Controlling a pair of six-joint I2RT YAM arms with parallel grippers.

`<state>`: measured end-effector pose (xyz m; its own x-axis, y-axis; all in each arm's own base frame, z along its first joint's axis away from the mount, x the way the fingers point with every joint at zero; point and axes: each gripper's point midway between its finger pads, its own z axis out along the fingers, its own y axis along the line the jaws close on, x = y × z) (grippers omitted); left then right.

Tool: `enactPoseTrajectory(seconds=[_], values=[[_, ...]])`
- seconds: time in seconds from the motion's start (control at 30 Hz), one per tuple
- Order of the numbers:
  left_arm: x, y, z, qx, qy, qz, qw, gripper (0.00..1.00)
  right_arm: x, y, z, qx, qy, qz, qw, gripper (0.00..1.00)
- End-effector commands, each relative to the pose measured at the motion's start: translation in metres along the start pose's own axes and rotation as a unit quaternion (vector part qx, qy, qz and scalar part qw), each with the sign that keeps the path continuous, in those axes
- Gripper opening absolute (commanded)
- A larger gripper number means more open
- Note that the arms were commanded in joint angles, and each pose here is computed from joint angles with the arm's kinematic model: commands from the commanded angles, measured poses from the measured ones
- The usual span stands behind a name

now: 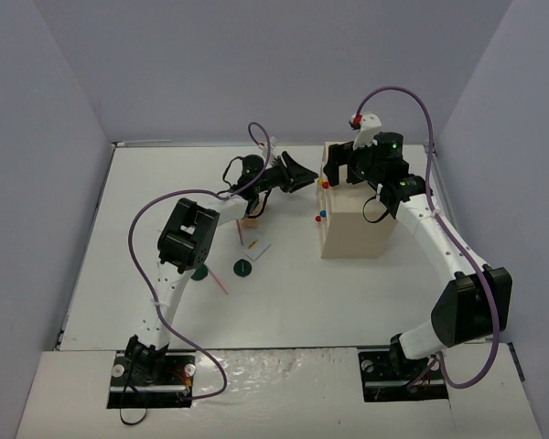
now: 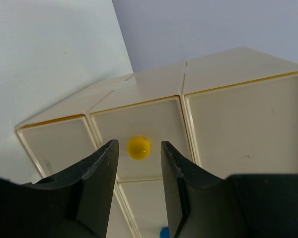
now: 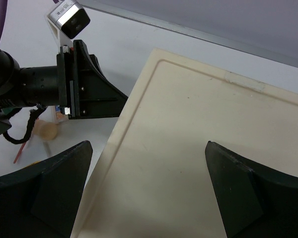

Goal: Organize the makeup

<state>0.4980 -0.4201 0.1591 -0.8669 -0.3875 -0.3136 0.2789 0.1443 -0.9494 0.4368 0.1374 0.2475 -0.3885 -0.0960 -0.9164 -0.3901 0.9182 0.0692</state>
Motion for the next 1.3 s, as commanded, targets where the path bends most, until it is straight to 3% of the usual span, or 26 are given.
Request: enactPoseTrajectory(seconds=[0.0,0.7,0.87,1.03,1.27], values=[[-0.01,-0.062,0.006,0.07,-0.001,0.061,0.996,0.36,-0.012,0.0,-0.001,0.002,-0.024,-0.007,1.0,0.95],[0.0,-0.057,0.015,0.074,0.014,0.058,0.995,0.32,-0.009,0.002,0.001,-0.004,-0.021,-0.005,1.0,0.95],[-0.003,-0.06,0.016,0.084,0.008,0.052,0.995,0.24,-0.006,0.003,0.003,-0.007,-0.016,-0.005,1.0,0.95],[0.0,-0.06,0.013,0.083,0.009,0.053,0.995,0.0,-0.005,-0.001,0.003,0.004,-0.016,-0.006,1.0,0.95],[-0.004,-0.051,0.001,0.057,0.0,0.057,0.997,0.0,-0.008,-0.012,0.0,0.042,-0.018,-0.008,0.999,0.95]])
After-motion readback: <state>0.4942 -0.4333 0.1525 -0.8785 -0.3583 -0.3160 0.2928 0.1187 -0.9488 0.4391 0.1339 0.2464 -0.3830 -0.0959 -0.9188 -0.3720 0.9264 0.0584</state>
